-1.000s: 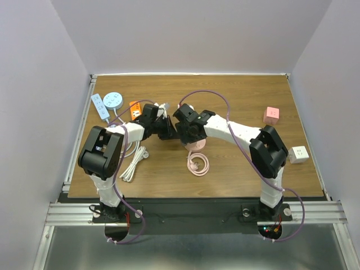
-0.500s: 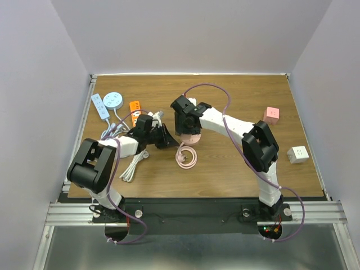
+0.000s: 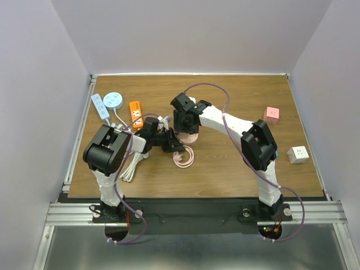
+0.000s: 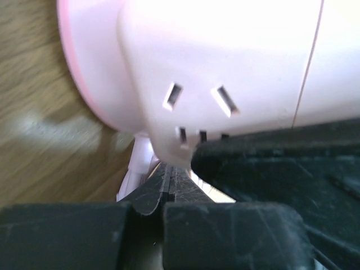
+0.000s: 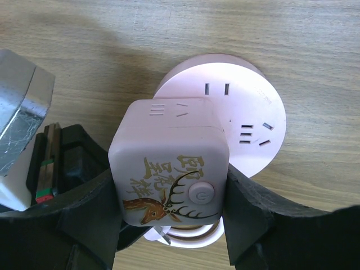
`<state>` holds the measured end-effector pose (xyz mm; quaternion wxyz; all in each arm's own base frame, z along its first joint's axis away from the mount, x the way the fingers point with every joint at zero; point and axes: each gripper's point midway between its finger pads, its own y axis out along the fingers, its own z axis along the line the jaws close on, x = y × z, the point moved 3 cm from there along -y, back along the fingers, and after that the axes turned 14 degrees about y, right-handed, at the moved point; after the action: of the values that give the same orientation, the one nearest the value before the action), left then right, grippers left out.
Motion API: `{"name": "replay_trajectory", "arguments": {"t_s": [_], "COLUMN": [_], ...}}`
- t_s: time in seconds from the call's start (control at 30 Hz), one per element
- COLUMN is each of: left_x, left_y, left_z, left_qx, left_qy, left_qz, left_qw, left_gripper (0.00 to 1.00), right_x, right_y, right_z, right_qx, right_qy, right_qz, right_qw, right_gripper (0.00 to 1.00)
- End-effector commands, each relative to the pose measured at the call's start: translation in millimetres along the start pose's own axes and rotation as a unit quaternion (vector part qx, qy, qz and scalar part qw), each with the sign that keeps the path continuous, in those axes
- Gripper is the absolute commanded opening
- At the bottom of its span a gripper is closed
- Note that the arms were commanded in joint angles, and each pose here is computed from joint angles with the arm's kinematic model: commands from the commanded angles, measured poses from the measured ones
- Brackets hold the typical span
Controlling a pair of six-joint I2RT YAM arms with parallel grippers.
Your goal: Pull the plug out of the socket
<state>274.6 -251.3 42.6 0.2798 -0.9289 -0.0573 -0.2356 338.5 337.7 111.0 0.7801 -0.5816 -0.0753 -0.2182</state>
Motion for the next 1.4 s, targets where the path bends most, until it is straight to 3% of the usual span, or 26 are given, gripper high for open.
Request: {"name": "replay_trajectory", "arguments": {"t_s": [0.0, 0.2, 0.63, 0.9, 1.0, 1.2, 1.37], "left_x": [-26, -48, -54, -49, -35, 27, 102], "left_y": [6, 8, 14, 13, 8, -12, -41], "left_z": [47, 77, 84, 78, 64, 8, -56], "left_qx": [0.063, 0.092, 0.093, 0.085, 0.066, 0.015, -0.016], "left_qy": [-0.02, -0.061, -0.076, -0.073, -0.063, -0.014, 0.064], "left_qz": [0.018, 0.04, 0.045, 0.04, 0.025, -0.044, -0.105], "left_qw": [0.998, 0.993, 0.992, 0.993, 0.996, 0.999, 0.992], "left_gripper": [0.0, 0.0, 0.0, 0.0, 0.0, 0.0, 0.0], "right_x": [6, 31, 94, 86, 95, 123, 157], "right_y": [-6, -36, -96, -86, -90, -89, -96], "right_z": [20, 19, 1, -11, -24, -113, -212], "right_qx": [0.044, 0.057, 0.055, 0.043, 0.014, -0.102, -0.185], "right_qy": [0.028, 0.04, 0.044, 0.034, 0.034, 0.087, 0.176], "right_qz": [0.015, -0.01, -0.057, -0.031, -0.063, -0.118, -0.167], "right_qw": [0.999, 0.998, 0.996, 0.998, 0.997, 0.984, 0.952], "right_gripper": [0.0, 0.0, 0.01, 0.0, 0.01, 0.0, 0.0]}}
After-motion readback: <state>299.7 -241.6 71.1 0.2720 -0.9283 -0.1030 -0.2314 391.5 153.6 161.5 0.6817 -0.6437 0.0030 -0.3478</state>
